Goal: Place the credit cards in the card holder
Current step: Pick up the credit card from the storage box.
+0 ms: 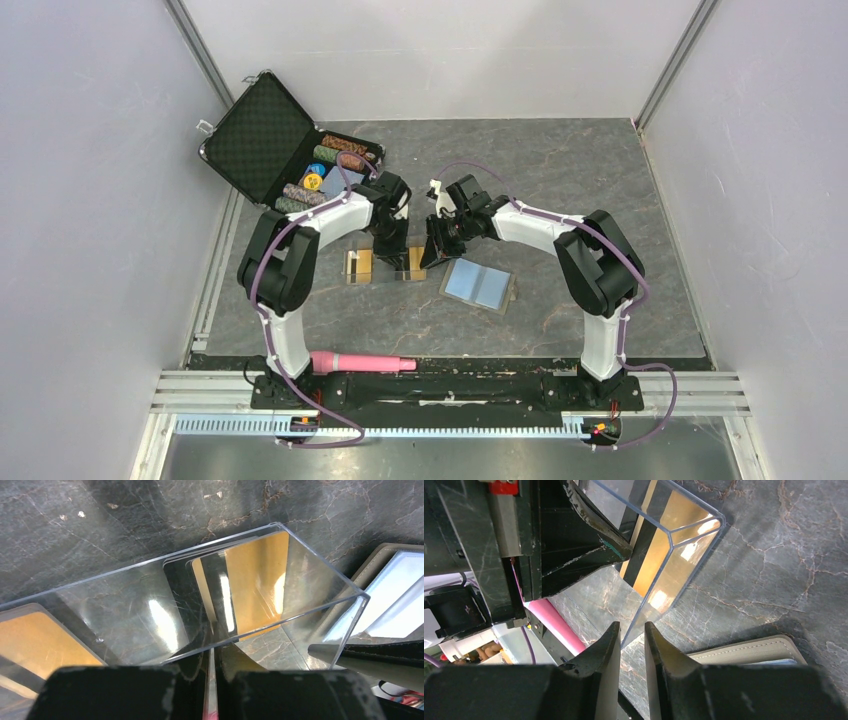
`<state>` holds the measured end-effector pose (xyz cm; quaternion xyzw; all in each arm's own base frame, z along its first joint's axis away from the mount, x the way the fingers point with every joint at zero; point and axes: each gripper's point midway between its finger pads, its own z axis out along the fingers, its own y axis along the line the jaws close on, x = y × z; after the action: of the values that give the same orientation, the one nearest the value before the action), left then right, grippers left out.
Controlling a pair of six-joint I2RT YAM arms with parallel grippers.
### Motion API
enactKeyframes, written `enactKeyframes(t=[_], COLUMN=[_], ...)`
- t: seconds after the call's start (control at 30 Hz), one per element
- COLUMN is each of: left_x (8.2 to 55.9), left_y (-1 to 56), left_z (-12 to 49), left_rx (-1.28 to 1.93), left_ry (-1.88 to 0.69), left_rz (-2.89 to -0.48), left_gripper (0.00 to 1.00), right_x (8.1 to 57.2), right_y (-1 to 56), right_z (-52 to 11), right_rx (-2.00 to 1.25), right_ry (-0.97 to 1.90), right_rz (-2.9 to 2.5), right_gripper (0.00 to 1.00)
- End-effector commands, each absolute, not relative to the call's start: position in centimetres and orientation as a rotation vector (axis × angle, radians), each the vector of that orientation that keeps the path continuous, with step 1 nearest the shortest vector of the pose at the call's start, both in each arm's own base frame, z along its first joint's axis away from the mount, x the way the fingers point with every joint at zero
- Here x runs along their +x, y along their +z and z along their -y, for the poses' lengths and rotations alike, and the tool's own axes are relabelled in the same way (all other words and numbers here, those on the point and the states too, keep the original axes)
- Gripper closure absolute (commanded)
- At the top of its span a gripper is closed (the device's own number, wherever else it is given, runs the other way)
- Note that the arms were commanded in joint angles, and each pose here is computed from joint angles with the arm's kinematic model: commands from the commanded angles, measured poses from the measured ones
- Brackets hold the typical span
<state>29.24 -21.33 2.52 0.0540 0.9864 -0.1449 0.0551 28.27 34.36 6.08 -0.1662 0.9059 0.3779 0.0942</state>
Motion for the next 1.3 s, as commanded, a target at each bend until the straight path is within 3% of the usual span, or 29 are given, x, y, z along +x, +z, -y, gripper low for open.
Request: enactKeyframes(t=[0.0, 0.17, 0.23, 0.37, 0.57, 0.87, 1.0, 1.27], left_x=[30.1, 30.2, 30.3, 30.6, 30.8, 30.9, 30.7, 30.5], left_y=[3.8, 4.8, 5.4, 6.3, 7.4, 8.8, 9.4, 8.2], left_z=[22.6, 23.5, 23.9, 24.6, 25.1, 25.3, 26.1, 27.0], left_rx=[0.233, 0.225, 0.212, 0.198, 0.2, 0.21, 0.22, 0.153], left_ry=[-0.457, -0.531, -0.565, -0.613, -0.655, -0.67, -0.737, -0.815], left_rz=[-2.934, -2.909, -2.89, -2.862, -2.831, -2.809, -2.794, -2.812], left_gripper=[0.88, 0.71, 0.7, 0.71, 0.83, 0.88, 0.87, 0.73], right_x=[28.3, 28.0, 28.0, 27.9, 27.8, 27.6, 27.6, 27.6], right_y=[7.0, 6.9, 6.9, 6.8, 6.8, 6.7, 6.6, 6.6], right_z=[-34.9, -34.7, -34.7, -34.6, -34.5, -34.4, -34.4, -34.3], right_rx=[-0.538, -0.54, -0.541, -0.543, -0.547, -0.547, -0.549, -0.548], right_ry=[1.139, 1.138, 1.137, 1.136, 1.137, 1.136, 1.134, 1.129], right_rz=[-2.64, -2.644, -2.643, -2.645, -2.644, -2.65, -2.652, -2.65], right_gripper=[0.78, 0.78, 0.78, 0.78, 0.78, 0.78, 0.78, 0.78])
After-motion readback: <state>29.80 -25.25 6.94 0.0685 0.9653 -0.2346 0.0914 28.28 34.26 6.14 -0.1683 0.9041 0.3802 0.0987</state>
